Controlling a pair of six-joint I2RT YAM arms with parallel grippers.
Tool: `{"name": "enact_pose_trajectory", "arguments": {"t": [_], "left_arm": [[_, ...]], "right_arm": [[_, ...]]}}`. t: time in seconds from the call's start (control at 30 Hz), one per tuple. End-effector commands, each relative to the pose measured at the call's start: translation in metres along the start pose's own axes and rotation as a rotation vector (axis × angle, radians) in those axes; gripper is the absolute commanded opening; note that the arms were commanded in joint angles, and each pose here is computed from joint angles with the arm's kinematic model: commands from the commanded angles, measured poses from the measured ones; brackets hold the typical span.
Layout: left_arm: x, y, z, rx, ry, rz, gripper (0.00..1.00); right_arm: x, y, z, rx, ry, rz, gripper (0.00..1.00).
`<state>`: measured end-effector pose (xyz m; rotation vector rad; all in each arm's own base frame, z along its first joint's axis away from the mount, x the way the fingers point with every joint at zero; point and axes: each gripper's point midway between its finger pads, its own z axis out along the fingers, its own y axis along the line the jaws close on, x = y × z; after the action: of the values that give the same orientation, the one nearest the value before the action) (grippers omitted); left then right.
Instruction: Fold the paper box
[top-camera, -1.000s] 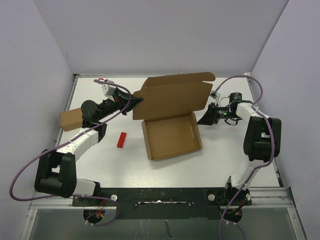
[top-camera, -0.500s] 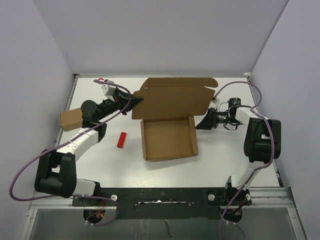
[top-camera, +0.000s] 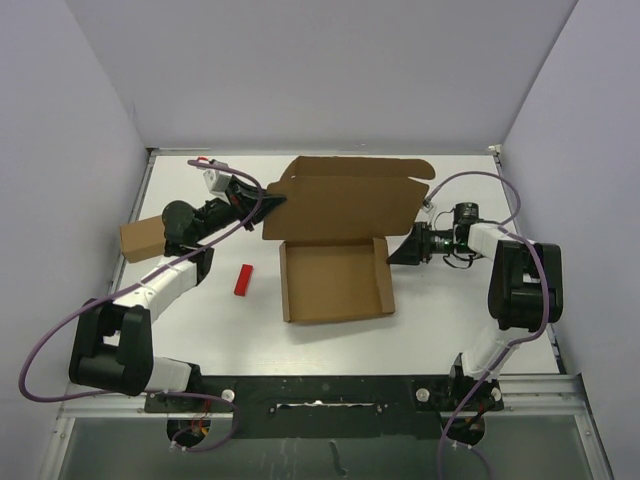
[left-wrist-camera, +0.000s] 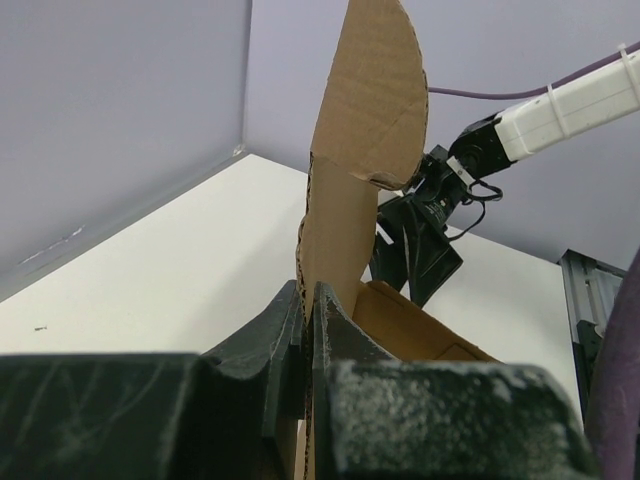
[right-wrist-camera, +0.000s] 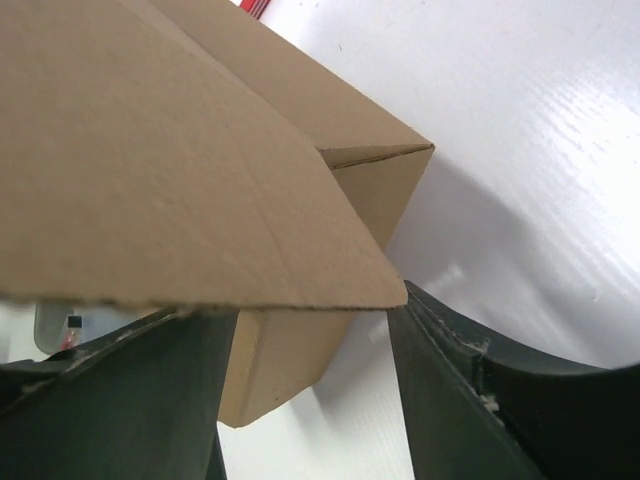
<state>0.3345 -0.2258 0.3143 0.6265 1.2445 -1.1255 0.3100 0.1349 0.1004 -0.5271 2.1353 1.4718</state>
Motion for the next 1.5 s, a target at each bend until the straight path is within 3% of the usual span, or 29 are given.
{"name": "enact_pose_trajectory", "arguments": {"t": [0.0, 0.27, 0.63, 0.93, 1.07, 1.3, 1.47], "left_arm": [[-0.032, -0.012, -0.001, -0.002, -0.08, 0.086, 0.0], [-0.035, -0.012, -0.001, -0.035, -0.09, 0.078, 0.0], [-0.033, -0.007, -0.001, -0.074, -0.091, 0.077, 0.0], [-0.031, -0.006, -0.001, -0.074, -0.089, 0.073, 0.0], [-0.032, -0.006, 0.0, -0.082, -0.093, 0.065, 0.0], [-0.028, -0.011, 0.005, -0.08, -0.088, 0.044, 0.0], [-0.024, -0.014, 0.008, -0.072, -0.081, 0.028, 0.0]], "right_arm": [[-0.002, 0.009, 0.006, 0.044, -0.006, -0.066, 0.62], [-0.003, 0.002, 0.005, 0.224, -0.052, -0.127, 0.6], [-0.001, 0.024, 0.018, 0.135, -0.062, -0.103, 0.6], [0.009, 0.005, 0.032, 0.278, -0.012, -0.091, 0.57], [0.007, -0.004, 0.031, 0.342, -0.006, -0.122, 0.49], [-0.007, -0.009, 0.027, 0.42, 0.003, -0.198, 0.21], [-0.023, -0.011, 0.017, 0.494, 0.001, -0.266, 0.11]]}}
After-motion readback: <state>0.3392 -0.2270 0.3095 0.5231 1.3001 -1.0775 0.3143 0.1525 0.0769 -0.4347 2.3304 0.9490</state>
